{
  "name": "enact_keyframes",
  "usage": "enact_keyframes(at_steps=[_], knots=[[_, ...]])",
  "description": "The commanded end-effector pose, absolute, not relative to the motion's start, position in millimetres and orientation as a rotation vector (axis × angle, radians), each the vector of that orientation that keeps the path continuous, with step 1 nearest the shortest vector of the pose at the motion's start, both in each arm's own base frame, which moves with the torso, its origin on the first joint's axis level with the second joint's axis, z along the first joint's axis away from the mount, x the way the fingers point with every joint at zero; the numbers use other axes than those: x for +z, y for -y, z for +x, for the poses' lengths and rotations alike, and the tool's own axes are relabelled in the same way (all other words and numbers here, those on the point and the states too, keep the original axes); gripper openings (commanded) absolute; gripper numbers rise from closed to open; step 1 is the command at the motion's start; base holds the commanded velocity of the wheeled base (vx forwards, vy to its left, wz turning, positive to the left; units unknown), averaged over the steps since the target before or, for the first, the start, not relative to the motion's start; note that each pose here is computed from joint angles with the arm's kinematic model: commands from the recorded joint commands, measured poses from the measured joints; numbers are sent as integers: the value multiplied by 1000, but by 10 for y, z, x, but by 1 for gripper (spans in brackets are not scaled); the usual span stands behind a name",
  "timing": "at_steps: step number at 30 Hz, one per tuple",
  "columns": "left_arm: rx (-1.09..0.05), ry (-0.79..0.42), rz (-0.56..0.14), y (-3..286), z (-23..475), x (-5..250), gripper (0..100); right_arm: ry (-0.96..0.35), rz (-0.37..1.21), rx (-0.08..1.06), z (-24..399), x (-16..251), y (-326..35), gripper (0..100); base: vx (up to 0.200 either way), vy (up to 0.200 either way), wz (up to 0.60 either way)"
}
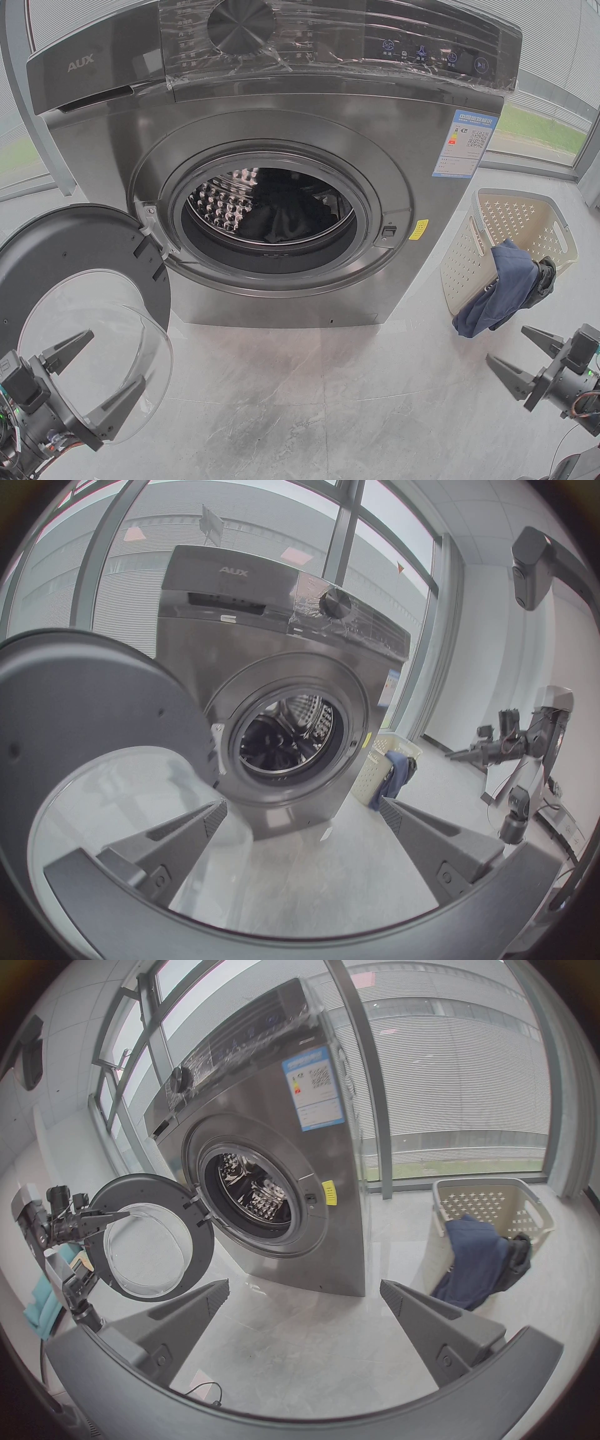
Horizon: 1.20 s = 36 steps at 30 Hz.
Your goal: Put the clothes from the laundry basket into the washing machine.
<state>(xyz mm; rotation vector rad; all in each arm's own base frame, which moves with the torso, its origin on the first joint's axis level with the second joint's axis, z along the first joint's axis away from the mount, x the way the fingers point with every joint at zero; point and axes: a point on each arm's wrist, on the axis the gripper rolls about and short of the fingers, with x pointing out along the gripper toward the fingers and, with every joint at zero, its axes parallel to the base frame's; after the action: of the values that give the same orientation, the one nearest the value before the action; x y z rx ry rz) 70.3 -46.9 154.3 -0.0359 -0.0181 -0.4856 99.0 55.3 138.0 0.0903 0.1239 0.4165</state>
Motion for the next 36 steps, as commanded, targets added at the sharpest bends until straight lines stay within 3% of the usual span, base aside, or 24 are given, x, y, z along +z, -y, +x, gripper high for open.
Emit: enact_keyframes(at_steps=[1, 5, 11, 16, 19, 23, 31, 33, 36], knots=[[-344, 62, -42, 96, 251, 1344, 100, 30, 114, 207, 466, 1403, -134, 100, 0, 0, 0], [-265, 60, -15, -8, 59, 1219, 100, 73, 38, 76, 185, 1285, -9, 100, 0, -200, 0], [-178, 90, -10, -58, -132, 1015, 100, 90, 20, -21, -163, 1003, 28, 100, 0, -200, 0], [-133, 68, -43, -51, -150, 942, 100, 13, 25, -27, -228, 767, 3, 100, 0, -80, 0], [-89, 60, -61, -44, -150, 936, 100, 10, 28, -26, -229, 767, 4, 100, 0, 0, 0], [89, 14, -46, -13, -211, 796, 100, 11, 28, -31, -228, 766, 4, 100, 0, 0, 0], [59, 20, -50, -13, -224, 781, 100, 9, 25, -21, -228, 764, 3, 100, 0, 0, 0], [32, -6, -3, -8, -225, 759, 100, 8, 20, -17, -228, 763, 3, 100, 0, 0, 0], [12, -8, 12, -3, -225, 757, 100, 6, 0, -8, -228, 761, 0, 100, 0, 0, 0]])
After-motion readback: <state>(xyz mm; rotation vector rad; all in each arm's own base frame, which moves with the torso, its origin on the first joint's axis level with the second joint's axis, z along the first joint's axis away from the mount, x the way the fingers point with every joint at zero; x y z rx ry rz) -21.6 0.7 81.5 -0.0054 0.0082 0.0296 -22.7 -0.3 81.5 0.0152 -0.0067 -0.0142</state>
